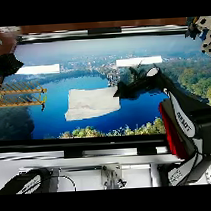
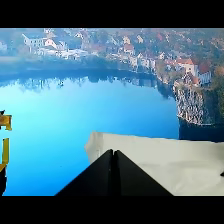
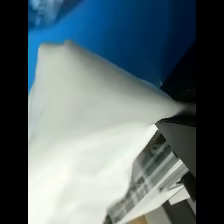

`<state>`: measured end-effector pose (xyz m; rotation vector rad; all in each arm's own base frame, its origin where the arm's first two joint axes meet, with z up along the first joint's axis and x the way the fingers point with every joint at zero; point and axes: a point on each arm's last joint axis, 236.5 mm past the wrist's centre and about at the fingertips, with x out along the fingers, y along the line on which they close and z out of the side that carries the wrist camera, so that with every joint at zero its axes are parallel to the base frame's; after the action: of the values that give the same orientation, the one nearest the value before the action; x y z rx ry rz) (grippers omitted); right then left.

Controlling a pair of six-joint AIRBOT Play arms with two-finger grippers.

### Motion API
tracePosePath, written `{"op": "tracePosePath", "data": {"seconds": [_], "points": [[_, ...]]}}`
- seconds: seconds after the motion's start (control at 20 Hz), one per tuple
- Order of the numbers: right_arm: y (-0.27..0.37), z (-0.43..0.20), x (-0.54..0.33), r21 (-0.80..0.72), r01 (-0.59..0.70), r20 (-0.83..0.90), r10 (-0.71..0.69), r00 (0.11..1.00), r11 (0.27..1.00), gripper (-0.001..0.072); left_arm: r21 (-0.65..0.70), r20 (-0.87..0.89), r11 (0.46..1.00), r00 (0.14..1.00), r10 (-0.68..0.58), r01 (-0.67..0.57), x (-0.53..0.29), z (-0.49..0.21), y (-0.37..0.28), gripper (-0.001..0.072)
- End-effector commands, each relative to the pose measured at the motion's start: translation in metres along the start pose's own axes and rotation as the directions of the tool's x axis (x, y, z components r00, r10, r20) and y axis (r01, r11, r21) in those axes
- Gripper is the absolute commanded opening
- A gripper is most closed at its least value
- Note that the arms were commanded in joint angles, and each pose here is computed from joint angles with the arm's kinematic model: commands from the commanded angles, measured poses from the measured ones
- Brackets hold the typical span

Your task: Fold the shirts.

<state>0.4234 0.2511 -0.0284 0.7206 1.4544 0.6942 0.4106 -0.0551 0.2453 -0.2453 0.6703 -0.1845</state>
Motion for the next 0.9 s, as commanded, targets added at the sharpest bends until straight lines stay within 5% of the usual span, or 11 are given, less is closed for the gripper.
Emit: {"op": "tracePosePath", "data": {"seconds": [0.0, 0.4, 0.6, 0.85], "points": [[0.090, 0.010, -0.078, -0.176, -0.107, 0.126, 0.130, 0.984, 0.979, 0.0079, -0.001, 0.000, 1.000, 1.000, 0.000, 0.000, 0.000, 0.000, 0.000, 0.0029], [0.178, -0.037, -0.280, -0.197, 0.125, 0.420, -0.031, 0.907, 0.972, 0.0079, 0.003, -0.002, 1.000, 1.000, 0.000, 0.000, 0.000, 0.000, 0.000, 0.0030], [0.152, -0.057, -0.352, -0.048, 0.298, 0.554, -0.223, 0.802, 0.953, 0.0080, 0.026, -0.006, 1.000, 1.000, 0.000, 0.000, 0.001, -0.001, 0.000, 0.0029], [0.105, -0.048, -0.390, 0.077, 0.353, 0.592, -0.328, 0.736, 0.932, 0.0080, 0.039, -0.007, 0.999, 1.000, -0.001, 0.001, 0.001, -0.002, -0.001, 0.0029]]}}
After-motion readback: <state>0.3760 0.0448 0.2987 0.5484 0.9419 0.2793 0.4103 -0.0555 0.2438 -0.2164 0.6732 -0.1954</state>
